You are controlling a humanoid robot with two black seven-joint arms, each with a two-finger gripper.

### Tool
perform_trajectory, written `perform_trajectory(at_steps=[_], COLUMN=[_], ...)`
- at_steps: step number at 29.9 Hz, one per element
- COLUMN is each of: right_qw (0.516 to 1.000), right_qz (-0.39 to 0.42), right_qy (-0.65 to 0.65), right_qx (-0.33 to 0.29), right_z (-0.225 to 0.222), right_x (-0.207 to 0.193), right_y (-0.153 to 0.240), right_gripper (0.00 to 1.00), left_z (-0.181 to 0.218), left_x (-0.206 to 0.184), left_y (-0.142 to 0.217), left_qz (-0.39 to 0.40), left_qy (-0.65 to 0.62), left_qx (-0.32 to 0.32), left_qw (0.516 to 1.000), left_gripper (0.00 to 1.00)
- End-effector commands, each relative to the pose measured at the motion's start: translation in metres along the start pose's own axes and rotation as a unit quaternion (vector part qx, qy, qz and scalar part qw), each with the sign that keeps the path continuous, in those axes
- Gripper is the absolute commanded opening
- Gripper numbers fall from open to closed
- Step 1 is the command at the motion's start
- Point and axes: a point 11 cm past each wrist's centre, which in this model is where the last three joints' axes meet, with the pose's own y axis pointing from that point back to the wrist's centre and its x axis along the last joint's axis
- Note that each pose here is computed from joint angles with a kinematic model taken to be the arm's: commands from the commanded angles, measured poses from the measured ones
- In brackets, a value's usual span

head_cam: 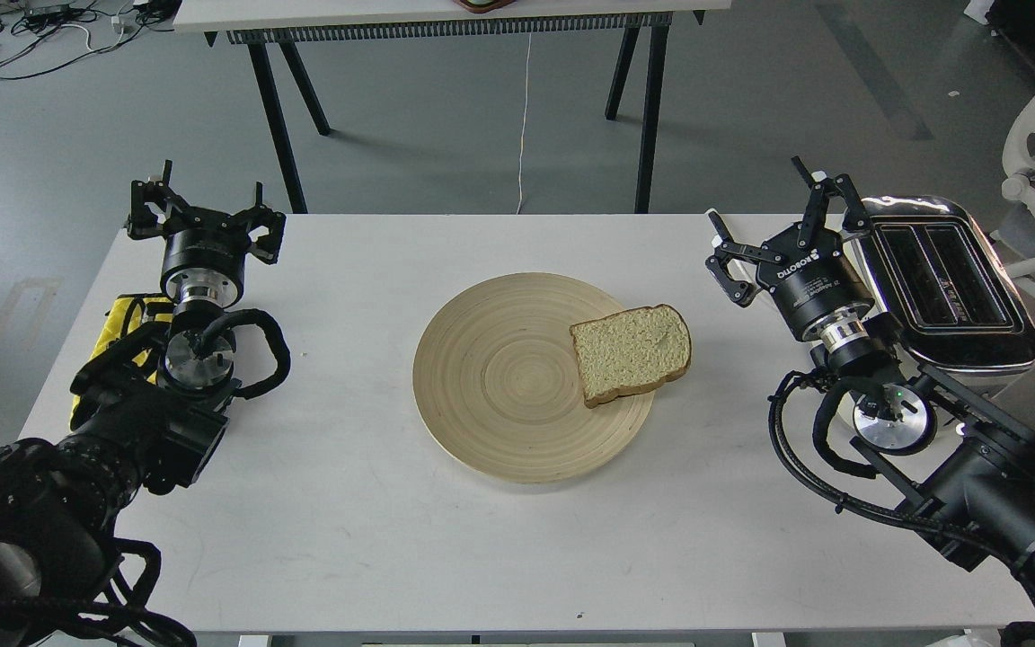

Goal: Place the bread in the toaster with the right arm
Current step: 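Move the right gripper from the toaster toward the bread slice on the plate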

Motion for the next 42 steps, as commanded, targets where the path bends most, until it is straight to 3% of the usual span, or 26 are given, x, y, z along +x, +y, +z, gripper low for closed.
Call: perform_trajectory(at_steps=[1,15,25,33,42], right_qw=[1.000,1.000,0.978,0.921,0.810], right_qz=[0.001,-0.005,0.004,0.029,0.071], right_qy=[0.001,0.016,0.208,0.383,0.573], right_qx=[0.001,0.005,-0.030,-0.065,-0.101], right_z=[-0.001,-0.011,-0.012,0.003,0.032], right_x=[0.000,-0.007,-0.025,-0.027,-0.001], right_y=[-0.001,-0.009,-0.031,-0.030,-0.011], right_gripper=[1.00,1.00,1.00,1.00,1.00], left_z=[0.000,0.000,0.000,0.000,0.000], left_x=[0.000,0.000,0.000,0.000,0.000], left_y=[0.000,0.000,0.000,0.000,0.000], left_qz=[-0.001,0.000,0.000,0.000,-0.001], left_qy=[0.000,0.000,0.000,0.000,0.000], left_qx=[0.001,0.000,0.000,0.000,0.001], left_qw=[1.000,1.000,1.000,1.000,1.000], left_gripper=[1.00,1.00,1.00,1.00,1.00])
